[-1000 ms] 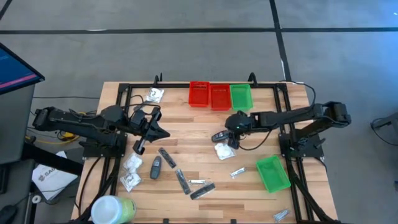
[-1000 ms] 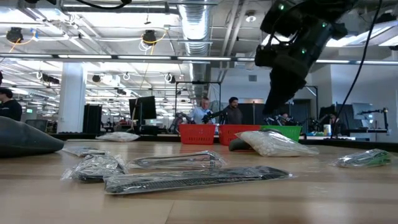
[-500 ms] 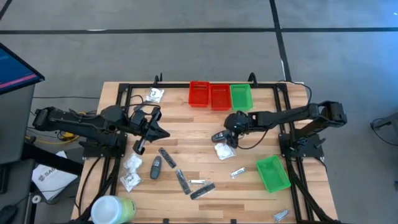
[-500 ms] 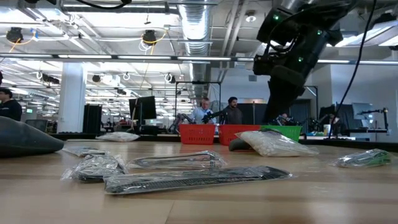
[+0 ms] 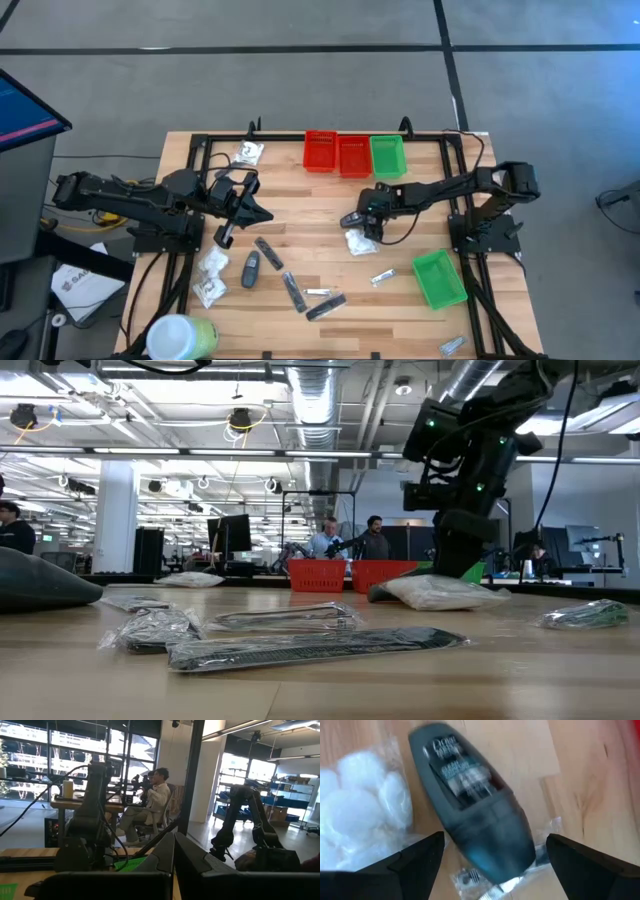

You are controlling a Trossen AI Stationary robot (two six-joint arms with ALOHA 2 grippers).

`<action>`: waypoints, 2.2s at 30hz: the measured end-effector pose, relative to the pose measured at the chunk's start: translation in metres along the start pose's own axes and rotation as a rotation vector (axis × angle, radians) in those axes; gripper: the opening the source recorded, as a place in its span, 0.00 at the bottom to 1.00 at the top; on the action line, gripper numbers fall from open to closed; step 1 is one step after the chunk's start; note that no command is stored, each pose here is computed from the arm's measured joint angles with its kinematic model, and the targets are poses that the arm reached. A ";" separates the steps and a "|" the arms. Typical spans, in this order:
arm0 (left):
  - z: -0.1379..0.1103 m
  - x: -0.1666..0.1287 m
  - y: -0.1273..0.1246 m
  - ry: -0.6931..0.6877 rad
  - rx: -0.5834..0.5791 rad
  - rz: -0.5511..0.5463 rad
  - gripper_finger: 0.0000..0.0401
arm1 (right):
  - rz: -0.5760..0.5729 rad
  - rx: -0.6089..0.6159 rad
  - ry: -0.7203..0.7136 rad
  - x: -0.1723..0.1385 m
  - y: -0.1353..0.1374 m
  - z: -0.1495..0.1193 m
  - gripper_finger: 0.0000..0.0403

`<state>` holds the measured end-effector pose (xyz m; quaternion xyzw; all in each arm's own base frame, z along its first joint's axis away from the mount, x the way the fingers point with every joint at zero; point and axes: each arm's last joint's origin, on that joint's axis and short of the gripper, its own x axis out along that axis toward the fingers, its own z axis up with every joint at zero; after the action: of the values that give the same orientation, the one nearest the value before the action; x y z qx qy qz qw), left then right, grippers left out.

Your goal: Pick & Place Travel size toiletries

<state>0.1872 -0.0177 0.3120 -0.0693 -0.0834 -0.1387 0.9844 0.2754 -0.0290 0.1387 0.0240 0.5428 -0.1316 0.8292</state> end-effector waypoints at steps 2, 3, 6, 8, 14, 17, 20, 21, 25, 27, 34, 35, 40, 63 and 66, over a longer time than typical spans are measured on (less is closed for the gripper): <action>0.000 0.000 0.000 0.000 0.000 0.000 0.00 | -0.001 -0.001 0.006 0.000 0.000 0.001 0.85; 0.000 0.000 0.000 -0.001 0.000 0.000 0.00 | 0.000 -0.001 0.002 -0.001 0.000 0.003 0.85; 0.000 0.000 0.000 0.000 0.000 0.000 0.00 | 0.003 0.000 -0.025 -0.002 0.001 0.011 0.85; 0.000 0.000 0.000 0.000 0.000 0.000 0.00 | 0.005 0.001 -0.034 -0.003 0.002 0.015 0.85; 0.000 0.000 0.000 0.000 0.000 0.000 0.00 | 0.010 0.002 -0.035 -0.001 0.003 0.021 0.83; 0.000 0.000 0.000 0.000 0.000 0.000 0.00 | 0.022 0.001 -0.023 0.002 0.004 0.020 0.81; 0.000 0.000 0.000 0.000 0.000 0.000 0.00 | 0.032 0.002 -0.021 0.002 0.004 0.020 0.79; 0.000 0.000 0.000 0.000 0.000 -0.001 0.00 | 0.032 0.002 -0.021 0.002 0.004 0.020 0.79; 0.000 0.000 0.000 -0.001 0.000 0.000 0.00 | 0.032 0.000 -0.011 0.004 0.004 0.019 0.79; 0.000 0.000 0.000 -0.001 0.000 0.000 0.00 | 0.033 0.001 -0.012 0.004 0.004 0.019 0.79; 0.000 0.000 0.000 -0.001 0.000 0.000 0.00 | 0.033 0.001 -0.010 0.004 0.004 0.019 0.79; 0.000 0.000 0.000 -0.002 0.000 0.000 0.00 | 0.033 0.001 -0.010 0.004 0.004 0.019 0.79; 0.000 0.000 0.000 -0.006 0.001 -0.001 0.00 | 0.033 0.001 -0.010 0.004 0.004 0.019 0.79; 0.001 0.000 0.000 -0.006 0.001 -0.001 0.00 | 0.031 0.001 0.002 0.004 0.003 0.018 0.59; 0.000 0.000 0.000 -0.006 0.001 -0.001 0.00 | 0.031 0.000 0.004 0.004 0.003 0.018 0.55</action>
<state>0.1871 -0.0177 0.3125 -0.0691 -0.0864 -0.1388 0.9841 0.2934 -0.0296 0.1421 0.0329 0.5441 -0.1187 0.8299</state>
